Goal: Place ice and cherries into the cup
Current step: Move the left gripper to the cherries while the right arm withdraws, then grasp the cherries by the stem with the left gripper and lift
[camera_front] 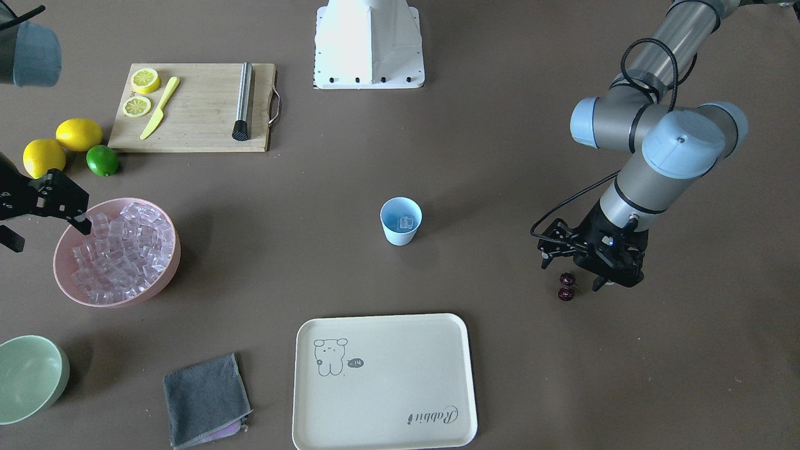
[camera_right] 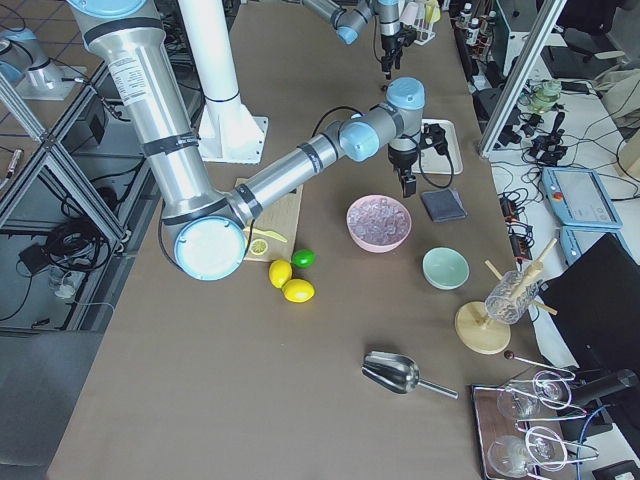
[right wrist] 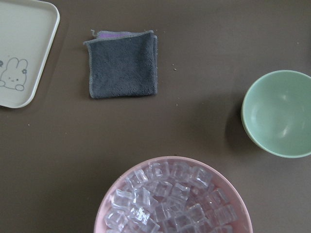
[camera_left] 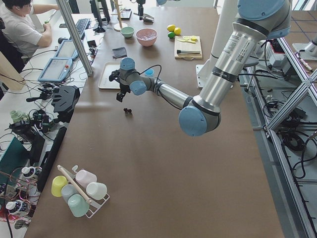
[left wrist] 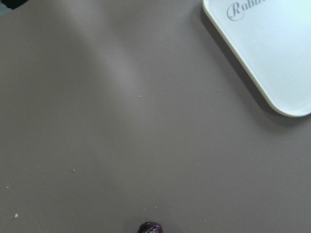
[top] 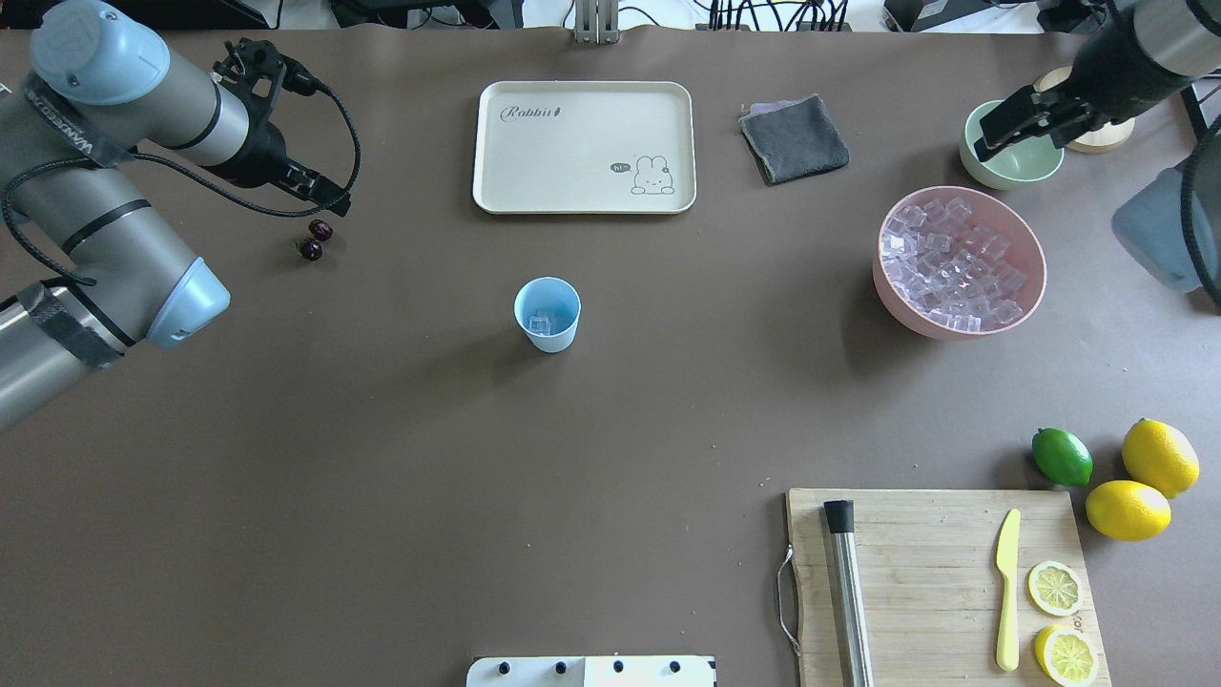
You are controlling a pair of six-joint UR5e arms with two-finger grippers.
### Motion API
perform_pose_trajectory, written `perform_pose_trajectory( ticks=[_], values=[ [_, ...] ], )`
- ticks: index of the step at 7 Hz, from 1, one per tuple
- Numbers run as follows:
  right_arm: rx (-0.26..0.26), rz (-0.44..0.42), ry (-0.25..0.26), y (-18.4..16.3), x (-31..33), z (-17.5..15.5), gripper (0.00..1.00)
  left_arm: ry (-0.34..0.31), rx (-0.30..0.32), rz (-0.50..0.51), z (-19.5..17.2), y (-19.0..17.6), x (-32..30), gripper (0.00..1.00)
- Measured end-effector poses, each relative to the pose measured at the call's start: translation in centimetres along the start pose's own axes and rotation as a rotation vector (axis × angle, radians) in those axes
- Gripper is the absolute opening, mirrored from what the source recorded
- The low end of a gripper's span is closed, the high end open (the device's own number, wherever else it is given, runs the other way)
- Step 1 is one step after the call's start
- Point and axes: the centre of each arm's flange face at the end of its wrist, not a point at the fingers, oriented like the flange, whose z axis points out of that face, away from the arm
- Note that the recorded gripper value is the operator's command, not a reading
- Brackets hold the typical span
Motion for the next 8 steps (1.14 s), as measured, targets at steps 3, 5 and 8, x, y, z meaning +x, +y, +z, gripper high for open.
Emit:
perform_pose_trajectory(
  ticks=[3, 5, 8],
  values=[
    [-0.021, -0.048, 0.02, 6.8, 7.2, -1.7, 0.96, -0.022, -0.026, -0.019, 2.3, 0.9, -1.3, 0.98],
    [-0.038, -0.078, 0.032, 9.9, 11.7, -2.4, 0.96, -0.062, -0.018, -0.02, 5.1, 2.2, -3.7, 0.98],
    [-0.054, -0.14, 0.051, 12.5, 16.0, -2.9, 0.96, -0.08, -0.025, -0.029, 6.9, 3.0, -2.9, 0.97]
  ],
)
